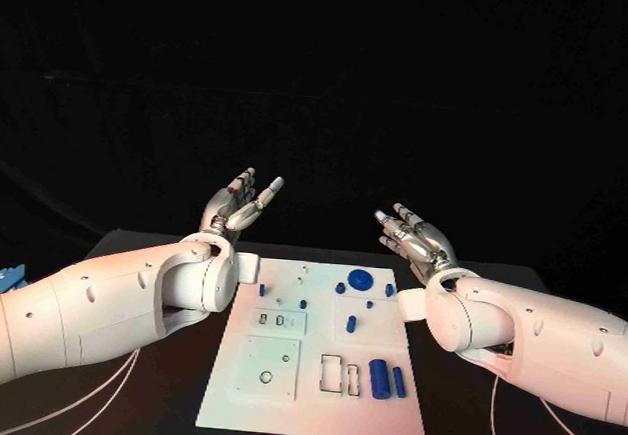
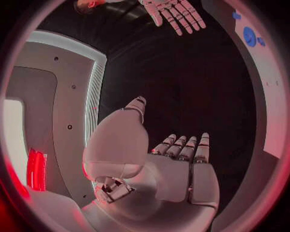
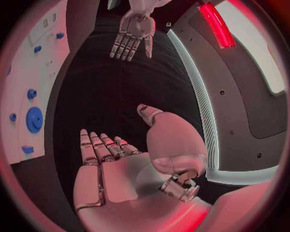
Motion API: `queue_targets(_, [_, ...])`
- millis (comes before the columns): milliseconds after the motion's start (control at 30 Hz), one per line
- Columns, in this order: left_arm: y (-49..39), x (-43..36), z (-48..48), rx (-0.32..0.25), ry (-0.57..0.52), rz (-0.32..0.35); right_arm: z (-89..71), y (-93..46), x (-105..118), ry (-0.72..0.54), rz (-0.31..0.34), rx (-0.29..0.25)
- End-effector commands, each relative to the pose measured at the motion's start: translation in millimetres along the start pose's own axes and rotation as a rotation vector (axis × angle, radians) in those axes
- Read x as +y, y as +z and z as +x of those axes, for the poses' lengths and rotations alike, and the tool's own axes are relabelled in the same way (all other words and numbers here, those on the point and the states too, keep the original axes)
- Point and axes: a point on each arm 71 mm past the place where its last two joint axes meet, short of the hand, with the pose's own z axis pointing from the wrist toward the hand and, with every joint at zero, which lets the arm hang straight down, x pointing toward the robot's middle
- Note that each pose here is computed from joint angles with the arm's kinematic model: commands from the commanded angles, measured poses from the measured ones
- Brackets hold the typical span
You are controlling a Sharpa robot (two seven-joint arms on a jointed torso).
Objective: Assemble the parts on the task board
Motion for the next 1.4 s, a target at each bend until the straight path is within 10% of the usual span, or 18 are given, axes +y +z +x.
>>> queue_targets(33, [0.4,-3.4,5.9,0.07,-0.022,0.04,11.5,2.6,-0.6,0.002,0.028,0.196])
queue_targets(267, [0.4,-3.4,5.9,0.07,-0.022,0.04,12.2,5.2,-0.5,-0.008,0.039,0.24])
queue_targets(300, [-3.1,-8.9,-8.7,0.058,-0.052,0.057,-8.6,9.4,14.1,-0.324,-0.156,0.185])
queue_targets(567, [-4.6,-10.8,-11.2,0.069,-0.064,0.073,-11.2,12.6,24.5,-0.585,-0.255,0.235])
queue_targets(1000, [-13.6,-16.9,-8.2,0.127,-0.085,0.084,-13.5,22.1,30.2,-0.935,-0.287,0.359])
queue_targets(1400, [-23.9,-27.7,-4.0,0.156,-0.111,0.091,-3.3,32.4,33.9,-1.276,-0.238,0.34])
